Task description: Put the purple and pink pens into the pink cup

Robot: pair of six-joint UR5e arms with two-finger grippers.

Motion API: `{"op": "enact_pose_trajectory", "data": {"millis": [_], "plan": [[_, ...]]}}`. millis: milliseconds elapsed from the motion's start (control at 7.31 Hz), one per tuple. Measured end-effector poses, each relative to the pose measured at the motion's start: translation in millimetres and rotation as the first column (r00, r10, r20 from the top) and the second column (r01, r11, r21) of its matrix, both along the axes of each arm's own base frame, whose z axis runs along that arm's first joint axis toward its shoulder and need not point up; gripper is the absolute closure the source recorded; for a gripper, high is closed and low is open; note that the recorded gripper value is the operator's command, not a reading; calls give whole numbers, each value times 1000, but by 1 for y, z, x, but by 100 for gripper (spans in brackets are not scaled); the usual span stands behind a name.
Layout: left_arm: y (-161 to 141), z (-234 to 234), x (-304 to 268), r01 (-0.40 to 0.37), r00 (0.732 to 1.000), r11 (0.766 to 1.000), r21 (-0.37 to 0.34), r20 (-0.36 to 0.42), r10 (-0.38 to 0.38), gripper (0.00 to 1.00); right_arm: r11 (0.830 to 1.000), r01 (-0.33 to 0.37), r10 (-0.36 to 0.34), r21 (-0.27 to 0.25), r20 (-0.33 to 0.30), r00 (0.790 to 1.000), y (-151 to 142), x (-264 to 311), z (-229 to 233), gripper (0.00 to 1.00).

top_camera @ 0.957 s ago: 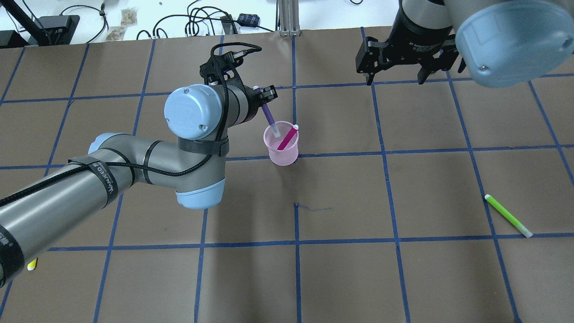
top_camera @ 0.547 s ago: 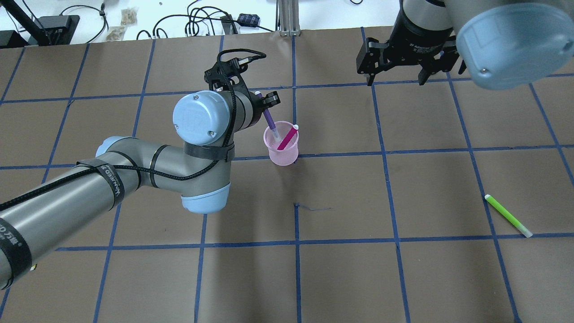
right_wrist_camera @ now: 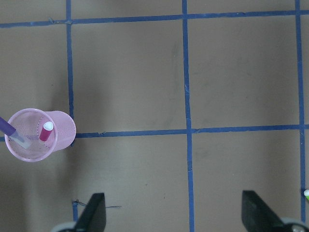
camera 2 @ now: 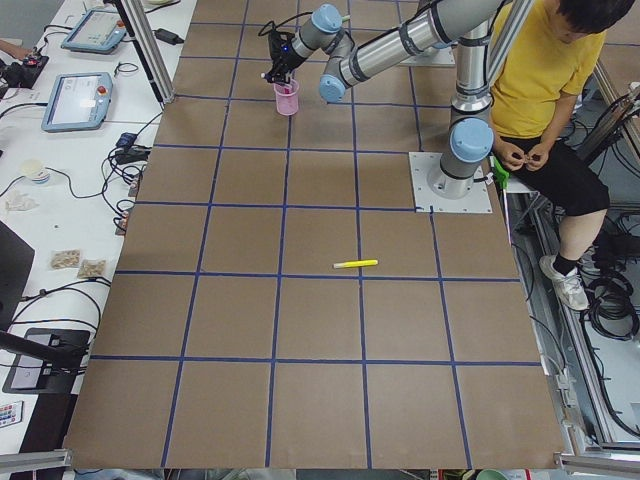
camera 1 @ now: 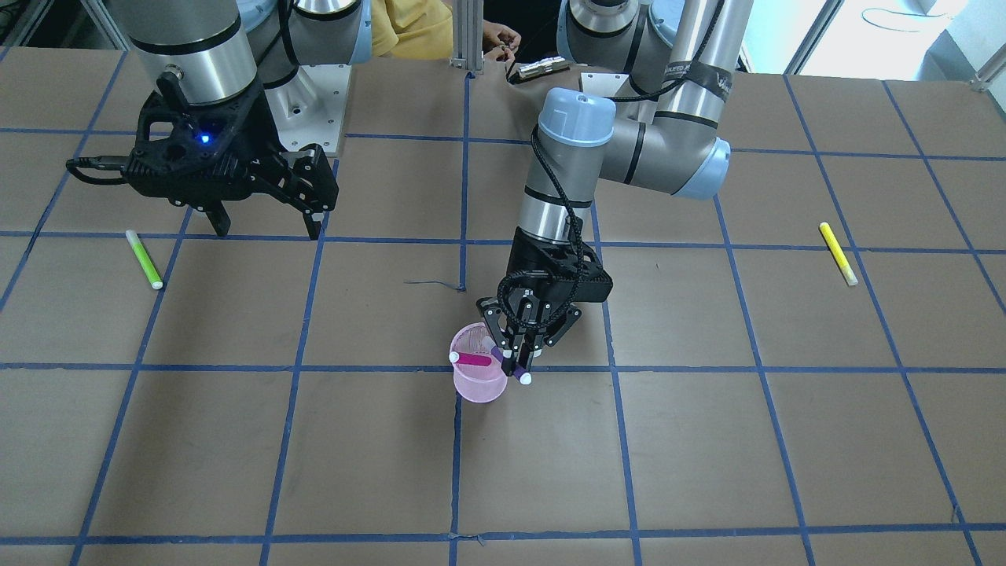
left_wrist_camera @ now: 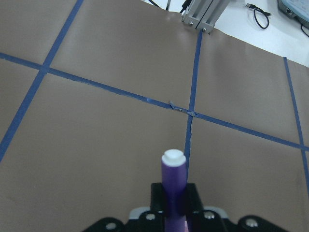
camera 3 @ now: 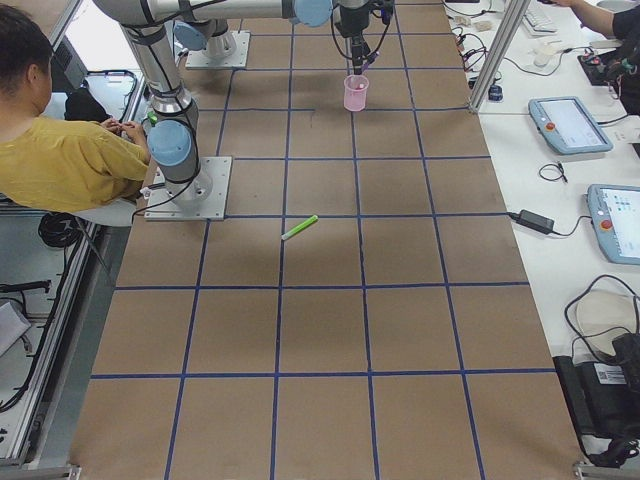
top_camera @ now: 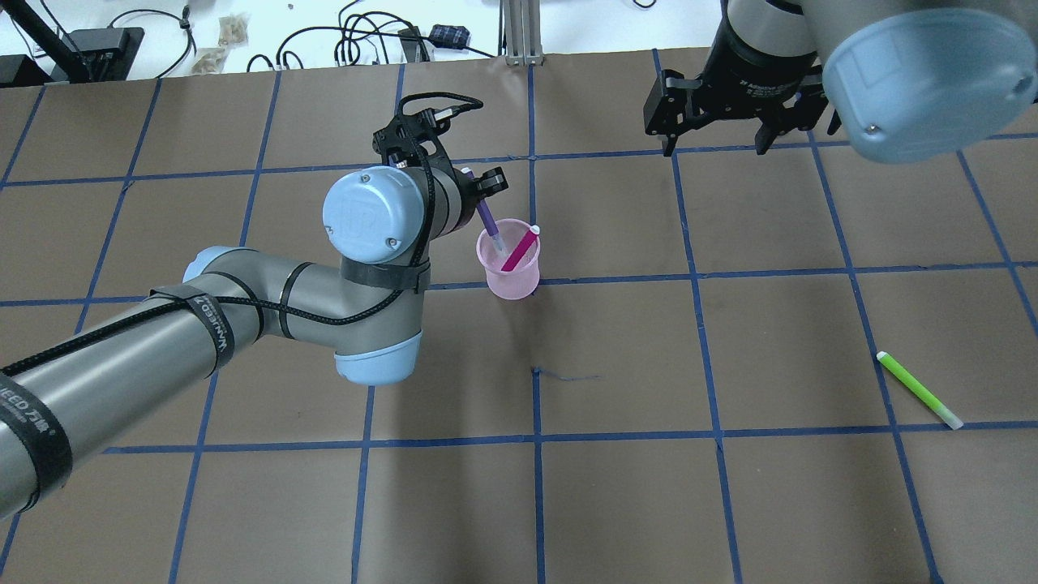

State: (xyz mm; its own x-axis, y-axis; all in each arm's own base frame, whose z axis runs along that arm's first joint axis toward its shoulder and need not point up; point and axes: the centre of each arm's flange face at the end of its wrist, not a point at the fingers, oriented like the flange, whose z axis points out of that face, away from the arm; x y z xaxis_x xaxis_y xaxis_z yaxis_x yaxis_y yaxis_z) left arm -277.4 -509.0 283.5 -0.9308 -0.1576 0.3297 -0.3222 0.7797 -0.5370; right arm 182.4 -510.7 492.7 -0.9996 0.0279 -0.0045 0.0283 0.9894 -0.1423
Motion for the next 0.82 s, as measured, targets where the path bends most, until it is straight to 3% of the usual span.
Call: {"op": "enact_pose_trajectory", "data": {"millis": [274, 410, 547, 684, 821], "plan": [[2, -6, -6, 5, 1000, 1000, -6, -6, -5, 100, 1000, 7, -7, 0, 1, 1000, 0, 0, 0, 0], [2, -9, -8, 8, 1000, 1000, -4, -4, -8, 85, 1000, 9, -9, 2, 0, 1000, 1, 0, 0, 0], [3, -11, -9, 10, 1000, 1000, -2, 0, -10, 27, 1000, 9, -9, 4, -1, 1000, 1, 0, 0, 0], [3, -13, -10, 9, 1000, 1000, -1, 6, -9, 11, 1000, 9, -9, 4, -1, 1000, 1, 0, 0, 0], [2, -13, -10, 7, 1000, 1000, -1, 9, -7, 9, 1000, 9, -9, 5, -1, 1000, 1, 0, 0, 0]]}}
